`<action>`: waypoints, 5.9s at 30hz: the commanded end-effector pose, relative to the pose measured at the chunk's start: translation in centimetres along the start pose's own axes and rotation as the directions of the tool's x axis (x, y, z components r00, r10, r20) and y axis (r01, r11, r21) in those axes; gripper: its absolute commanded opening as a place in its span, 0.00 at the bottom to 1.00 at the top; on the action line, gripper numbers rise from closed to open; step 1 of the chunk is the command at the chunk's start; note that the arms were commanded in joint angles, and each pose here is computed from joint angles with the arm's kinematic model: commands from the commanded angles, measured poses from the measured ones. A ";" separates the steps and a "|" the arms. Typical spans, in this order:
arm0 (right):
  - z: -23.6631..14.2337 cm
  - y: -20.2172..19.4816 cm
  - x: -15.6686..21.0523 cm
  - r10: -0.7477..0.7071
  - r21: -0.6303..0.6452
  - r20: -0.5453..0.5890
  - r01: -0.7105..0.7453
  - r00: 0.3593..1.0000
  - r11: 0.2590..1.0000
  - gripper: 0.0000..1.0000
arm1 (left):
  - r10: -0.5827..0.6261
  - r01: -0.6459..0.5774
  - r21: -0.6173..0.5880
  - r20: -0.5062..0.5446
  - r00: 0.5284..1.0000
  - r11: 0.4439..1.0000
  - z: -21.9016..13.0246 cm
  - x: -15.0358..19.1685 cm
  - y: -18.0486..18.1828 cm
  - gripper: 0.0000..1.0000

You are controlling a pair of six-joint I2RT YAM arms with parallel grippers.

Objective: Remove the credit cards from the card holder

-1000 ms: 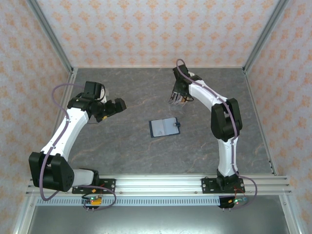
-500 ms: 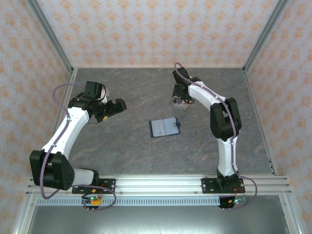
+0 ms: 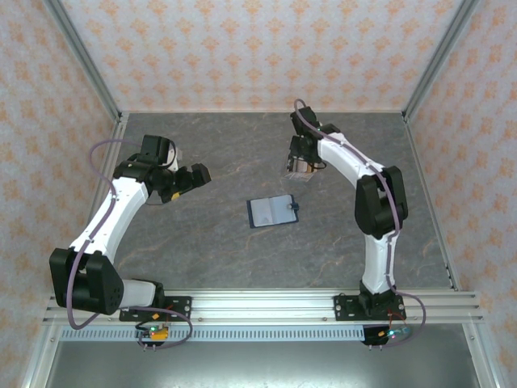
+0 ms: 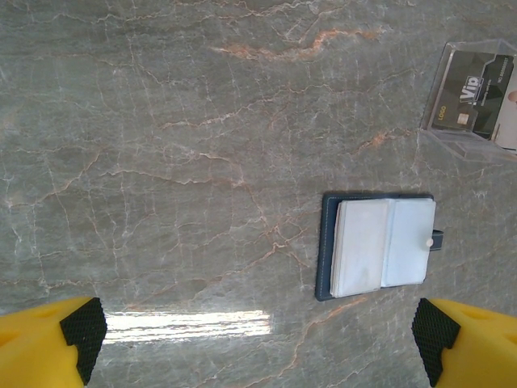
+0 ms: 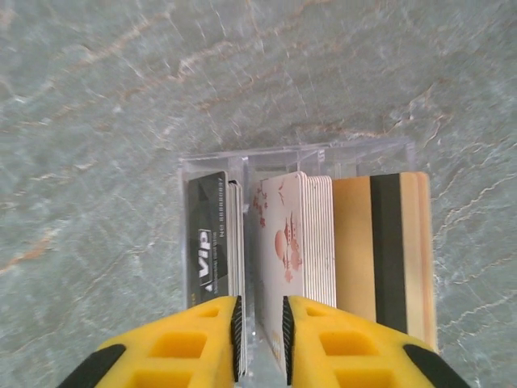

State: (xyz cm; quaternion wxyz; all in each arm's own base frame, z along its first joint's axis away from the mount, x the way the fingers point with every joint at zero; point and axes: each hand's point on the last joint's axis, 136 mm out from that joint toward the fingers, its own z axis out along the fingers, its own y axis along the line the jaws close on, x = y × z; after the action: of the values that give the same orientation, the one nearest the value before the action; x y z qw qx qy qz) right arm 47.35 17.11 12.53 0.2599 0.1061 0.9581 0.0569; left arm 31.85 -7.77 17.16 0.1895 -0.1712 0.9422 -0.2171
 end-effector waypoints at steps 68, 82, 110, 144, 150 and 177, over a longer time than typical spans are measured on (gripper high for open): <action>1.1 2.7 21.7 -0.367 -0.178 -0.301 0.326 0.880 0.928 0.25 | -0.061 0.075 0.056 -0.208 0.976 0.996 14.8 9.0 -10.2 0.45; 0.6 2.9 21.6 -0.306 -0.244 -0.325 0.233 0.895 0.941 0.25 | -0.064 0.051 -0.062 -0.241 0.968 0.997 17.6 9.7 -8.8 0.49; -0.4 2.9 20.6 -0.244 -0.320 -0.311 0.140 0.919 0.937 0.22 | 0.001 0.020 0.074 -0.268 0.963 0.997 16.8 10.0 -12.4 0.35; -3.2 2.3 17.3 -0.149 -0.369 -0.139 0.088 0.979 0.925 0.21 | 0.129 -0.154 -0.087 -0.244 0.961 0.984 12.1 9.0 -10.1 0.01; -3.1 1.9 16.9 -0.134 -0.360 -0.127 0.080 0.983 0.929 0.21 | 0.130 -0.121 0.048 -0.264 0.956 0.991 12.6 9.5 -13.5 0.24; -2.5 4.4 18.8 -0.199 -0.458 -0.173 0.100 0.965 0.883 0.13 | -0.007 0.007 -0.001 -0.180 0.984 1.000 15.7 8.4 -10.3 0.35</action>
State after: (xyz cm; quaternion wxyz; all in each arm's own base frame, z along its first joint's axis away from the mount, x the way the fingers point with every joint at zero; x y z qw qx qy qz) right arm 31.40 24.26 6.46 0.1817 -0.0167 0.9501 0.2531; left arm 32.64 -25.92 5.83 0.0708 -0.1271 0.9669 -0.2094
